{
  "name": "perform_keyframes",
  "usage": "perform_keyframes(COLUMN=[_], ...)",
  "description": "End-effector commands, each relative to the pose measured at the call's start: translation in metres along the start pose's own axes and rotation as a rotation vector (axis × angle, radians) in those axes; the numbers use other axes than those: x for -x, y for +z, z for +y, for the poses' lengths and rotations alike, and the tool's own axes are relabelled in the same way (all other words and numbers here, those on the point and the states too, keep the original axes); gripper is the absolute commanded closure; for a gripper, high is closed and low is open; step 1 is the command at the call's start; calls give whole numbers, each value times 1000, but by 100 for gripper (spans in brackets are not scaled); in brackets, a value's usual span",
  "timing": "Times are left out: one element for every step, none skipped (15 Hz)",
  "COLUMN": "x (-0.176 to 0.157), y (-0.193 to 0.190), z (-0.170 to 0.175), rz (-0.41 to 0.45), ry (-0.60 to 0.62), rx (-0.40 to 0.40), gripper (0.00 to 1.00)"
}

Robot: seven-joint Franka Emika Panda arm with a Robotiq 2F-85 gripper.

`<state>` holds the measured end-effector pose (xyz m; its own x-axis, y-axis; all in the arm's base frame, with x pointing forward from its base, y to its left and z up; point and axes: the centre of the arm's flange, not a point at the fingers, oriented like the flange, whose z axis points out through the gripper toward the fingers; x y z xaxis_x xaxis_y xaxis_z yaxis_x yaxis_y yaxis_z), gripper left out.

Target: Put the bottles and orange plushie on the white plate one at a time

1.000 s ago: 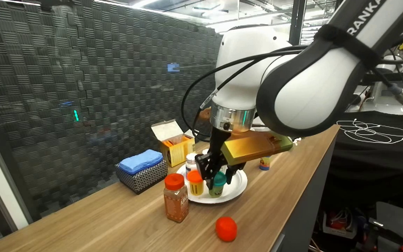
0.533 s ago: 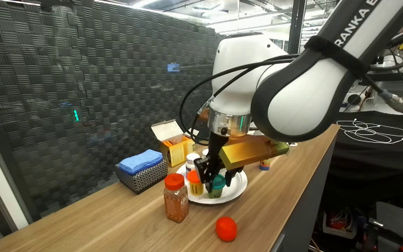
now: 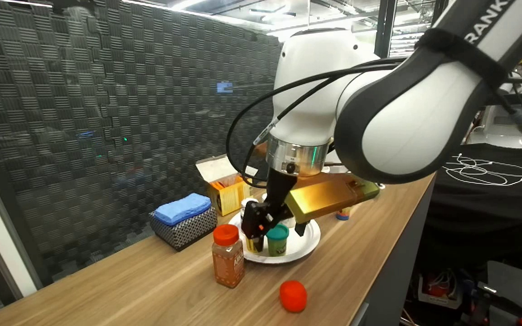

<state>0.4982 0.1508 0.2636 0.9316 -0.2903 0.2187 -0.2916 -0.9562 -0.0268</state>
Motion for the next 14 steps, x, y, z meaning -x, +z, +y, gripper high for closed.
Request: perform_keyframes(x=[21, 23, 33, 34, 37, 38, 38, 39, 39, 39, 34, 30, 24, 15], y=[-40, -48, -57, -64, -71, -75, -77, -81, -80, -79, -76, -76, -73, -69], z=[-5, -6, -22, -26, -31, -38, -47, -55, -66, -74, -76, -78, -80, -81], rz=[83, 104, 122, 132, 138, 132, 109, 93, 73, 56, 46, 40, 42, 54], ry=[-55, -70, -87, -109, -135, -172, -214, -251, -286, -314, -342, -366, -392, -416], rx=[-14, -12, -11, -12, -18, -27, -38, -45, -48, -47, -40, -35, -24, -10], gripper=[0, 0, 0, 0, 0, 0, 0, 0, 0, 0, 0, 0, 0, 0])
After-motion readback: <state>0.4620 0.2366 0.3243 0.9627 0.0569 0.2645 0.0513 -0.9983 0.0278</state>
